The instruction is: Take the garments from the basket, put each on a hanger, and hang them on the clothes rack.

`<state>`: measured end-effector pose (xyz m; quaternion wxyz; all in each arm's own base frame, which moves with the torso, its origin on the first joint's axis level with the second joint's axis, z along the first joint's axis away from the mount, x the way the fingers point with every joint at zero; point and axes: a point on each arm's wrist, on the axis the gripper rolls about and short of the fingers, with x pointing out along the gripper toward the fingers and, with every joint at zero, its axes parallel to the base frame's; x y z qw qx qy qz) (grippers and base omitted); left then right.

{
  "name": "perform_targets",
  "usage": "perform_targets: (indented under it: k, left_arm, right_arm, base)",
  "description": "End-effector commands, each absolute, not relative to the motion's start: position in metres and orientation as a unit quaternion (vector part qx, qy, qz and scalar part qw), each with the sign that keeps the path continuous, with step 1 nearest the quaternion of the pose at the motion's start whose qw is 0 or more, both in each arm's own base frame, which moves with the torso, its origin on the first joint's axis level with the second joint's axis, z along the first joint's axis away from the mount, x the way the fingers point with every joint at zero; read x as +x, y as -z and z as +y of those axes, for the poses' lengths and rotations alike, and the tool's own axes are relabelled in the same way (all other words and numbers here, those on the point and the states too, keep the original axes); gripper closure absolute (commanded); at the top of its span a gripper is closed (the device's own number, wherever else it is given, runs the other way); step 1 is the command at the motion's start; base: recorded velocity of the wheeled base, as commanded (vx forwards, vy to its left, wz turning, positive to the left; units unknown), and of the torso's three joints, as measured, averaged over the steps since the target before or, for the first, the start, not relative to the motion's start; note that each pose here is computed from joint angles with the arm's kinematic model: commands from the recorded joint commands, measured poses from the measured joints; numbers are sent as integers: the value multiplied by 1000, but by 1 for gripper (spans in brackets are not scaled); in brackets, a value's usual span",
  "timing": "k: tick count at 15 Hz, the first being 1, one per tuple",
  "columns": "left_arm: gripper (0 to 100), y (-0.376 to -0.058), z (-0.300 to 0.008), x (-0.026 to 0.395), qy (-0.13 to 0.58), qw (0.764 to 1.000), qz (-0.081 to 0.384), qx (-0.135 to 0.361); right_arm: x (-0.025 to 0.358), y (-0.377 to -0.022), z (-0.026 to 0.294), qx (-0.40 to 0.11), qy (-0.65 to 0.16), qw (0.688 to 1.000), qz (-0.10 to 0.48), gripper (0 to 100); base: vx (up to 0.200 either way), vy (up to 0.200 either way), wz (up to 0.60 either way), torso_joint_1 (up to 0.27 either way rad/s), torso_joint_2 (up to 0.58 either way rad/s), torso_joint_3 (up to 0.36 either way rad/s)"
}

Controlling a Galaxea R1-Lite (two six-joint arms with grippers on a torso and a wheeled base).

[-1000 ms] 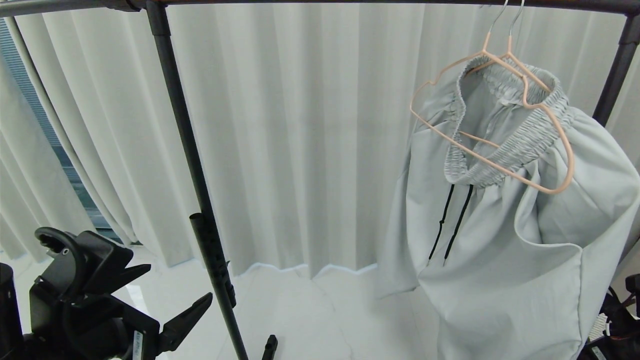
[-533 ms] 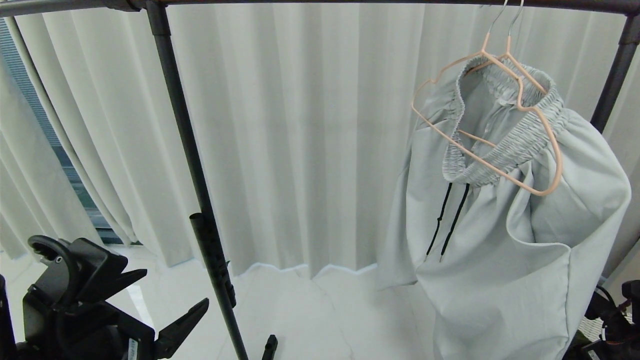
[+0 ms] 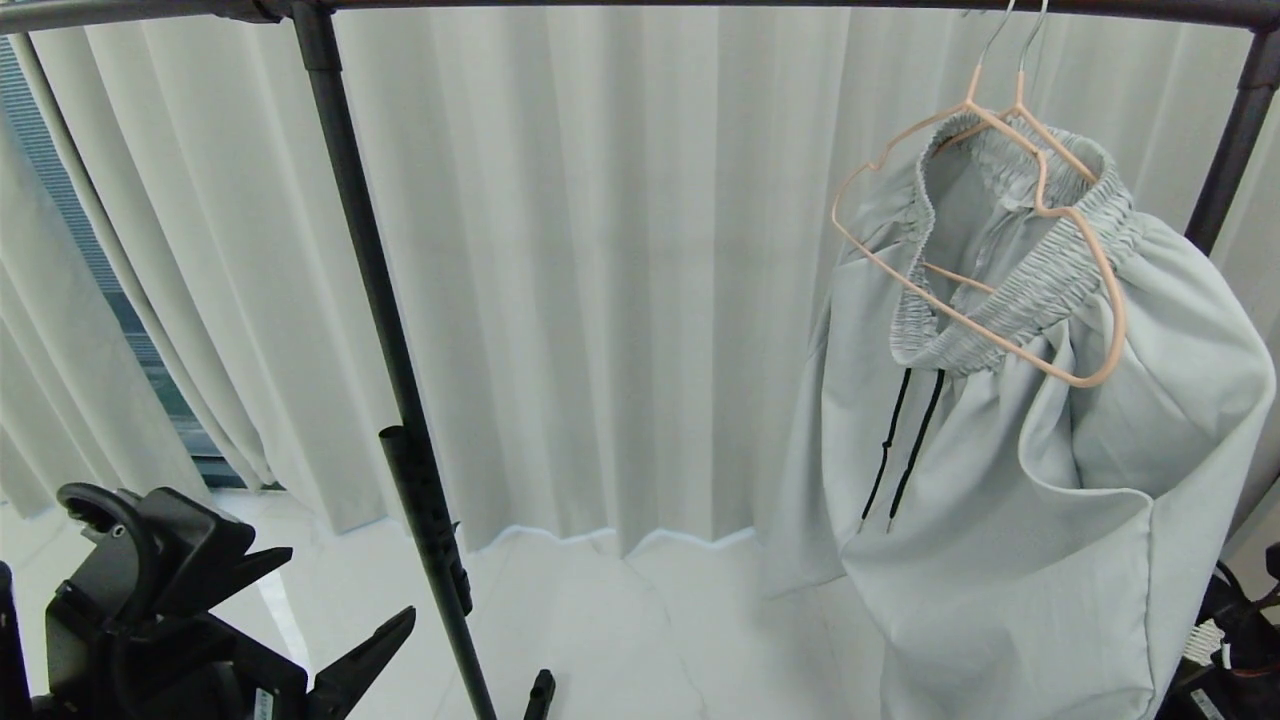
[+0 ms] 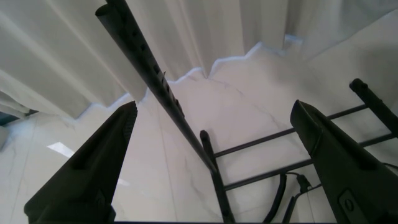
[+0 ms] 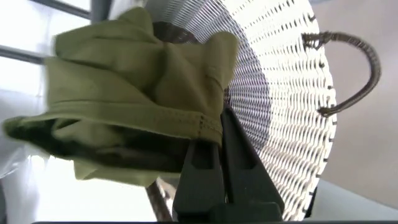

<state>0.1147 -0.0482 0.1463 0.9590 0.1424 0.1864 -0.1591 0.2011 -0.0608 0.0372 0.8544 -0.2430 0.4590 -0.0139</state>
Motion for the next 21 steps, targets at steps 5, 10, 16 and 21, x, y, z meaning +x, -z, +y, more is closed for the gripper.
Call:
perform_targets:
  k: [5,10,16,21]
  left_arm:
    - [0,-133,-40,97,166,952,183,180]
    - [0,-130,-35,86,166,953,170,189]
    - [0,-131,-36,87,169,952,170,190]
    - [0,-135,-41,86,197,950,155,188]
  right_arm:
    - [188,-170,-42,-267,-5,887,377,100]
    - [148,-227,-21,-282,-38,912,296,100]
    - [122,-247,-3,-302,-71,925,222,100]
    - [119,-261,20,-287,-142,931,172,100]
  base:
    - [0,0,0,0,0,0]
    - [-40,0,0,0,0,0]
    - [-200,0,0,1,0,1]
    - [-160,0,0,-1,1,0]
